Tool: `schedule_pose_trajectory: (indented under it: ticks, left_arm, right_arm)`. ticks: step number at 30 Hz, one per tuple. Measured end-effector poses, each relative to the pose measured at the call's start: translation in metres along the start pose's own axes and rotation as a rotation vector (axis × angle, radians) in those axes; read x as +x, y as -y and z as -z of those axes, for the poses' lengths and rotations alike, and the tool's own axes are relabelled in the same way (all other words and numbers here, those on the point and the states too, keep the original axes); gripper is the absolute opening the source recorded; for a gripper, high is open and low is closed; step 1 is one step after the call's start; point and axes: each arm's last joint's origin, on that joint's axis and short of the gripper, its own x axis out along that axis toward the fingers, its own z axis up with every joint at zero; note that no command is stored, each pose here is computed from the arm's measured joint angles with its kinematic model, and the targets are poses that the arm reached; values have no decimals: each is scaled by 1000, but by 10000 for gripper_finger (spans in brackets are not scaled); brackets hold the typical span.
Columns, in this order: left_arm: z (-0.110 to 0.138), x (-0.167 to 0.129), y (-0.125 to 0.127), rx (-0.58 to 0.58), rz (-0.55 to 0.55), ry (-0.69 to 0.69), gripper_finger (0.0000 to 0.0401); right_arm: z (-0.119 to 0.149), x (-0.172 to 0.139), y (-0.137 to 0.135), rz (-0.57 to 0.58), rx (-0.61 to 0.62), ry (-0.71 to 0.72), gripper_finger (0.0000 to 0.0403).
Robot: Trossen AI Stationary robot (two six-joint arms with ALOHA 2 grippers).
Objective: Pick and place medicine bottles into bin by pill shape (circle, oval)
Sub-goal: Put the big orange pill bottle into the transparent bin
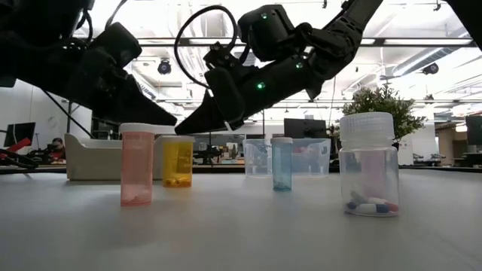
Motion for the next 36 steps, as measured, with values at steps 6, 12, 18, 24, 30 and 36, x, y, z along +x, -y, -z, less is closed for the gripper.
schedule_pose_trajectory:
  ticks: [6,12,18,24,30,36]
  left_arm:
    - [4,2,-1,7,-11,-19,0]
    - [9,4,-2,-11,-24,-46,0]
    - [11,6,-3,-37,-33,-62,0]
    - [11,6,-3,-38,-32,-63,0]
    - [11,6,-3,-44,-32,-63,0]
    - [11,6,-3,-47,-30,-59,0]
  right_arm:
    - [3,-1,0,-1,11,-9,9]
    - [6,-1,0,-1,18,-15,9]
    - [7,-1,-1,-11,26,-20,9]
    - [20,8,-2,-25,56,-33,9]
    - [26,12,-2,-28,57,-42,9]
    - [21,9,-2,-28,48,-14,9]
